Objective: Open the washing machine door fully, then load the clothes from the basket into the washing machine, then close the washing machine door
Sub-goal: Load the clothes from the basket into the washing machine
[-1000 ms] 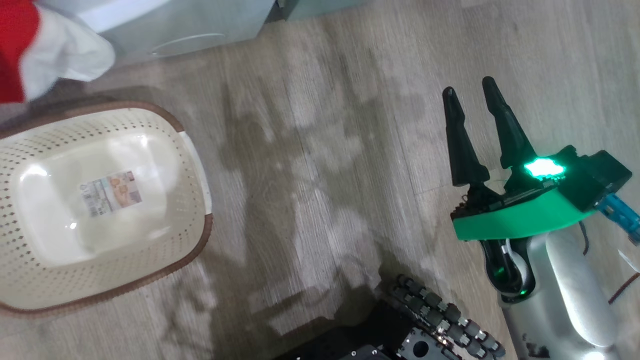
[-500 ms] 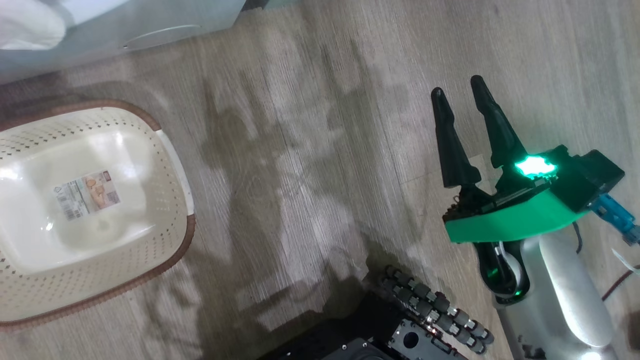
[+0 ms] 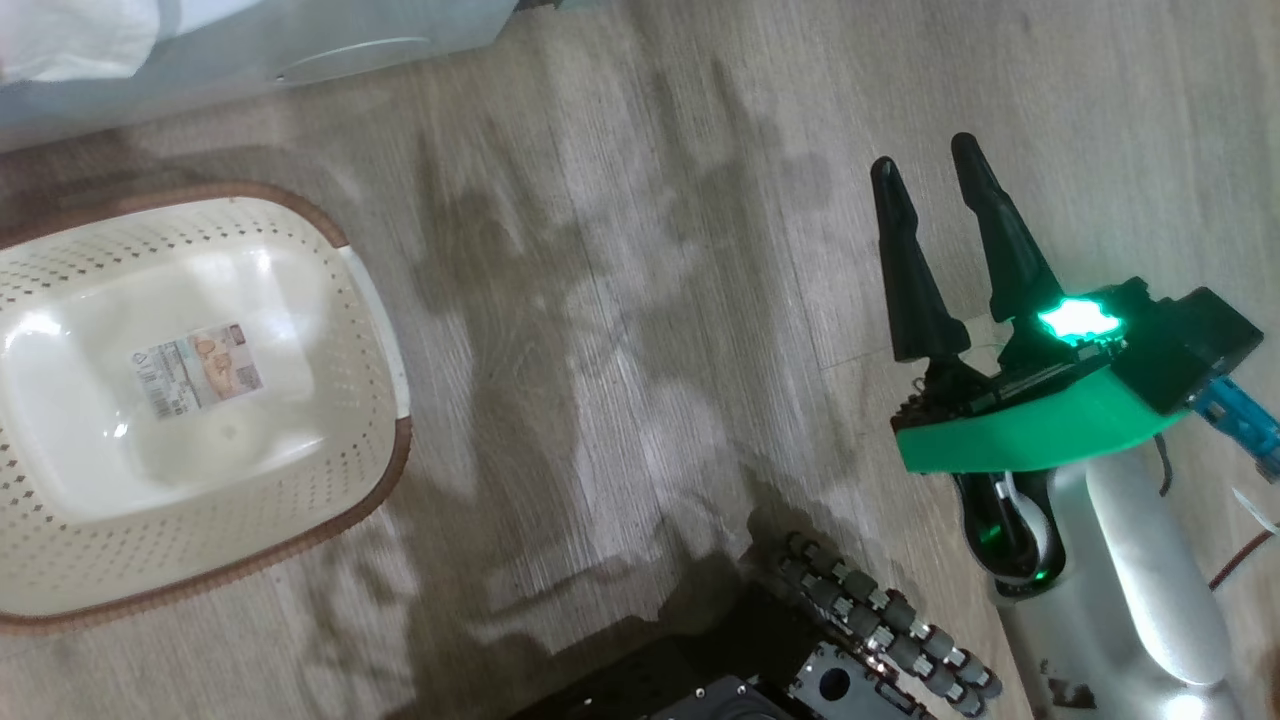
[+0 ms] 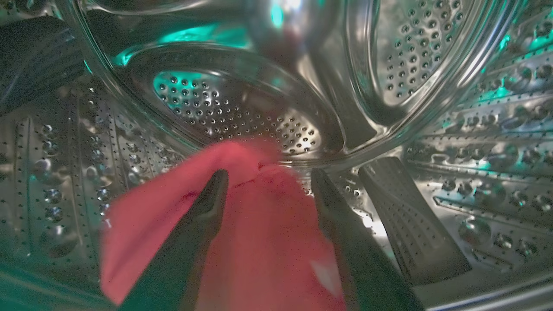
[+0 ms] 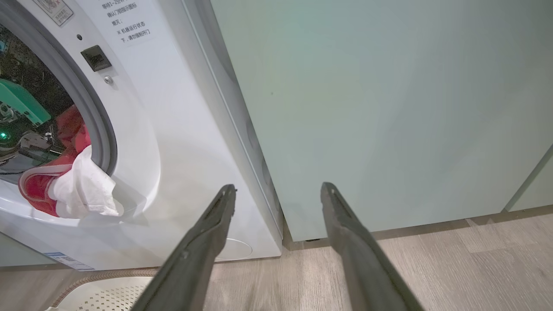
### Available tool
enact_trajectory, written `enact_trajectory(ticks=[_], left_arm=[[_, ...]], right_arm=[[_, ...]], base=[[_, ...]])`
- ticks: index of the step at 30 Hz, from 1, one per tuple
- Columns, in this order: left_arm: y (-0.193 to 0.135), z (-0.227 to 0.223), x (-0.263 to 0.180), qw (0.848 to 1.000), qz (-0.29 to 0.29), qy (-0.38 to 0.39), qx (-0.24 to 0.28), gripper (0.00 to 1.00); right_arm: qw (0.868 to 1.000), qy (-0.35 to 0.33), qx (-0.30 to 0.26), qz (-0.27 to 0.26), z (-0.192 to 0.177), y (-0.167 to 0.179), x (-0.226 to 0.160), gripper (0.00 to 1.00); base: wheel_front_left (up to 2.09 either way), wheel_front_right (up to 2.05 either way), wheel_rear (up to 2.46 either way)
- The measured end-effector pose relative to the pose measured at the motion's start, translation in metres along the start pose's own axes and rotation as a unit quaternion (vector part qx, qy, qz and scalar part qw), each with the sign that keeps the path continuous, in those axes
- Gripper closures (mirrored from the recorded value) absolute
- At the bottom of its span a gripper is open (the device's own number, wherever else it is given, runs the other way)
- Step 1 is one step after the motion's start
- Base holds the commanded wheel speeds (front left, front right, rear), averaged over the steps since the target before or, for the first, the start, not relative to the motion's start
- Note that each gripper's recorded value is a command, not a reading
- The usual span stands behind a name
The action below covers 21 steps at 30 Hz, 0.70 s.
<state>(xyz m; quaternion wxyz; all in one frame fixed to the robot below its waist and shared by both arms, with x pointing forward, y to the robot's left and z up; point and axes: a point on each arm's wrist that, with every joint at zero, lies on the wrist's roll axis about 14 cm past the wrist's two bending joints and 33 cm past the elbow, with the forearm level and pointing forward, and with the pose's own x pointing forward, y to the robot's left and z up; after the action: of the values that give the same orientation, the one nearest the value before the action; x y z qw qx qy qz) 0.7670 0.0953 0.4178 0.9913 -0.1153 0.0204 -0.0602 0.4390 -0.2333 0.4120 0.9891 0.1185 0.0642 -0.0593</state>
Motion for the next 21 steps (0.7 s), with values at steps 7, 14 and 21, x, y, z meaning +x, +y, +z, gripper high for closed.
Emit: enact_trajectory(ticks=[7, 14, 21], left_arm=[[0.000, -0.006, -0.016, 1.000, -0.005, 0.014, 0.017, 0.00], [-0.004, 0.015, -0.042, 0.999, -0.022, -0.023, 0.026, 0.00], [-0.007, 0.030, -0.082, 0.997, -0.035, -0.055, 0.031, 0.00]], right_arm=[[1.000, -0.004, 0.002, 0.008, 0.001, 0.005, 0.003, 0.00], [1.000, -0.010, 0.006, 0.026, 0.003, 0.017, 0.008, 0.00], [0.999, -0.016, 0.006, 0.045, 0.004, 0.030, 0.013, 0.00]], base=[[0.00, 0.00, 0.00], [0.00, 0.00, 0.00], [0.00, 0.00, 0.00]])
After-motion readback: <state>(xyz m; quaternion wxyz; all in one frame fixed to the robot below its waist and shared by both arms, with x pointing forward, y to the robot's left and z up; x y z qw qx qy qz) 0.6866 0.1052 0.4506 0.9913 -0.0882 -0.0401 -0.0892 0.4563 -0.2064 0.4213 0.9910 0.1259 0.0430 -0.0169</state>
